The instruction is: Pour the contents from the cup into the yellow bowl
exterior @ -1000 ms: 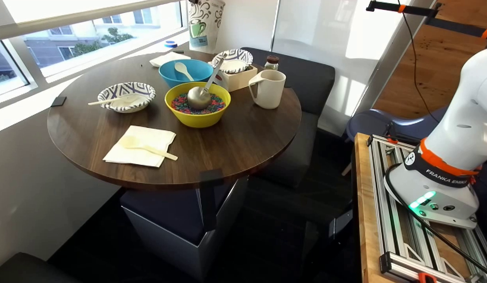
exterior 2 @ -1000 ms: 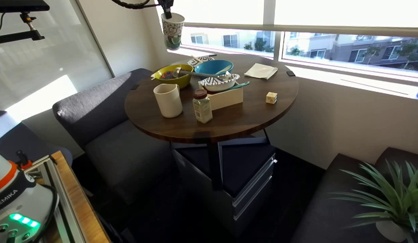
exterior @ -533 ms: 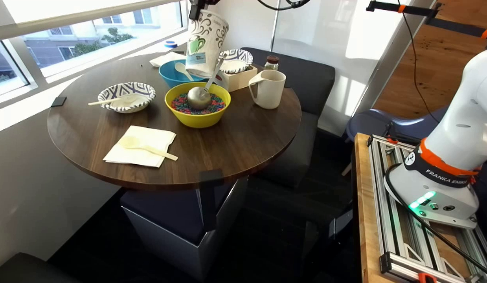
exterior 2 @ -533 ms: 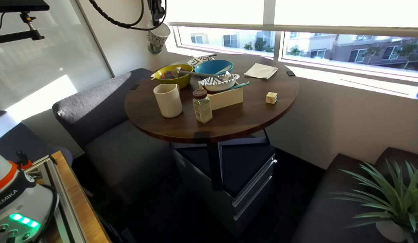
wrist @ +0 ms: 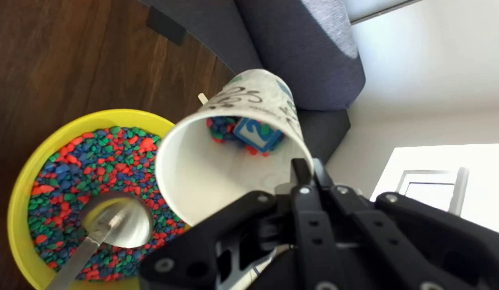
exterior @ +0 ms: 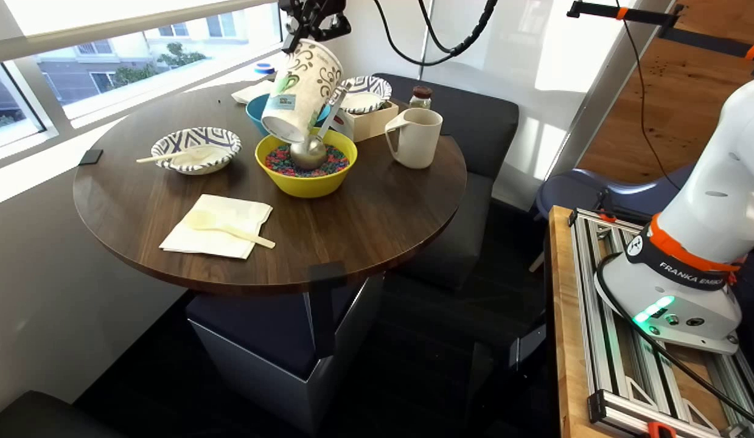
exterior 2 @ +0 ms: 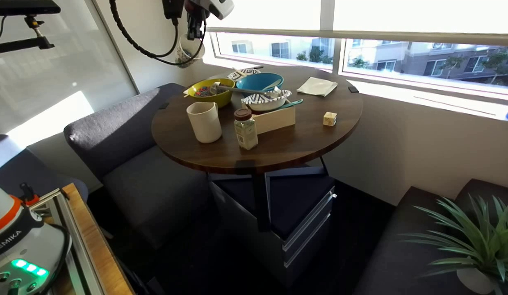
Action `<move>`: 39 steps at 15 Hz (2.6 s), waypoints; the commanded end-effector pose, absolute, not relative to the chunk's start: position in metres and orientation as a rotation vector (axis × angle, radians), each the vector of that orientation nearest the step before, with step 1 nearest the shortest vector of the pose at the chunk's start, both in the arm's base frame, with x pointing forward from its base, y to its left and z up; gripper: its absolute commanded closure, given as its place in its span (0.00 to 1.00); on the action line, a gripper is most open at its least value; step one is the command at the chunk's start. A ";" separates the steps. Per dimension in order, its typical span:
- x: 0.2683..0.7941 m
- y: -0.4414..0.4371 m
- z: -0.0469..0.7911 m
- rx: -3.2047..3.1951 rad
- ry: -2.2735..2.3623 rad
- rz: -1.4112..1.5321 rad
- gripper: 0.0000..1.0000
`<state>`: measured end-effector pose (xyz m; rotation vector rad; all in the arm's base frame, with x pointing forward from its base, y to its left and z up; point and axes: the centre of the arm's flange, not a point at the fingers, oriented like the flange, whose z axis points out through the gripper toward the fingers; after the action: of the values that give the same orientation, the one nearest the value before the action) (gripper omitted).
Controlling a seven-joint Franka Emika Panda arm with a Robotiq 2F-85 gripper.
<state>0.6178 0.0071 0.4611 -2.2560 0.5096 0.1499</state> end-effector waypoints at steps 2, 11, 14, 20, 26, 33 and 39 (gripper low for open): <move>0.620 -0.011 0.418 -2.112 0.577 0.194 0.99; 0.623 -0.015 0.369 -1.856 0.680 0.258 0.99; 0.621 -0.016 0.362 -1.801 0.647 0.281 0.99; 0.608 -0.019 0.349 -1.814 0.531 0.287 0.99; 0.614 -0.023 0.352 -1.829 0.537 0.289 0.97; 0.620 -0.022 0.327 -1.793 0.504 0.264 0.99; 0.629 -0.015 0.312 -1.700 0.438 0.197 0.99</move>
<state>0.6217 -0.0189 0.3169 -1.7583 0.4759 0.2201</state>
